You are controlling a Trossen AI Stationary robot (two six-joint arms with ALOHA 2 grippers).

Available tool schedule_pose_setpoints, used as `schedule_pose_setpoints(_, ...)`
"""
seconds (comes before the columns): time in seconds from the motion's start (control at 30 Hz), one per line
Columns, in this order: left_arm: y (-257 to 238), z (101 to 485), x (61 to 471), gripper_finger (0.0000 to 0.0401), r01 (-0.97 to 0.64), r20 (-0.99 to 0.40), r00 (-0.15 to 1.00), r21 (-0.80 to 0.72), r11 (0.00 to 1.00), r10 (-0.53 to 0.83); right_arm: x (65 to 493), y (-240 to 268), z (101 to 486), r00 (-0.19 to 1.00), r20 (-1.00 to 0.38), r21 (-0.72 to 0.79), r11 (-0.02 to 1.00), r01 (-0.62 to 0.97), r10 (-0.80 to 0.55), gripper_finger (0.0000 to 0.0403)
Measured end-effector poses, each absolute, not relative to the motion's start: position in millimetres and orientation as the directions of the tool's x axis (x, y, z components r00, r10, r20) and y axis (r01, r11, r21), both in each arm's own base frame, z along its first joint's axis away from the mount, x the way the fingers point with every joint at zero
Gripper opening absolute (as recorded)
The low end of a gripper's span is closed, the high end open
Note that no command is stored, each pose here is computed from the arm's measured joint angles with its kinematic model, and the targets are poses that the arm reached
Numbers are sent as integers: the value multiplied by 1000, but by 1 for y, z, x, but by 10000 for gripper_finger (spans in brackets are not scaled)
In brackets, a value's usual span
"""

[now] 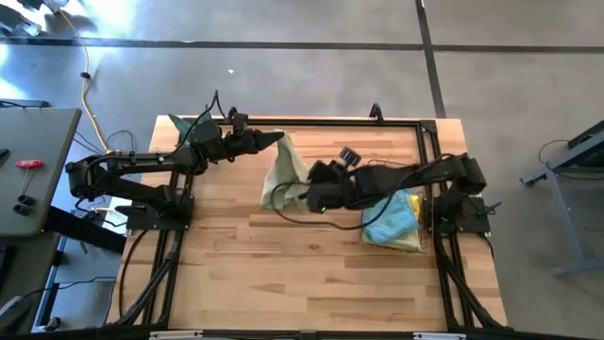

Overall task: Fold microfiber towels
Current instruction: Fold the green microfiber cloth

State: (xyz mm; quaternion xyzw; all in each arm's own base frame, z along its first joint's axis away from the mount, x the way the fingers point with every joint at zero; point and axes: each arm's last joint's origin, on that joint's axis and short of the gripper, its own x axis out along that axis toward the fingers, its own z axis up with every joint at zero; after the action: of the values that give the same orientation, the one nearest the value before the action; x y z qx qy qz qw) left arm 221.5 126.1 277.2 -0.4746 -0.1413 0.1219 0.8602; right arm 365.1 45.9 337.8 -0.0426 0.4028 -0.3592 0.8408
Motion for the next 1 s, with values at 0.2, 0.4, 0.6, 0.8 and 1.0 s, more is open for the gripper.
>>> schedule_pose_setpoints(0.2,126,277,222,0,-77,127,929,-851,519,347,350,39,337,474,-611,-278,732,622,-634,99)
schedule_pose_setpoints(0.4,127,277,221,0,-85,128,923,-850,519,362,341,54,279,772,-489,80,861,502,-405,99)
schedule_pose_setpoints(0.6,128,277,221,0,-103,128,914,-845,525,385,337,53,241,876,-292,417,774,477,-383,99)
schedule_pose_setpoints(0.8,130,277,220,0,-111,127,909,-845,523,397,336,51,210,804,-331,485,641,594,-494,99)
schedule_pose_setpoints(1.0,134,276,217,0,-125,120,901,-847,517,416,351,53,198,746,-318,427,614,664,-585,99)
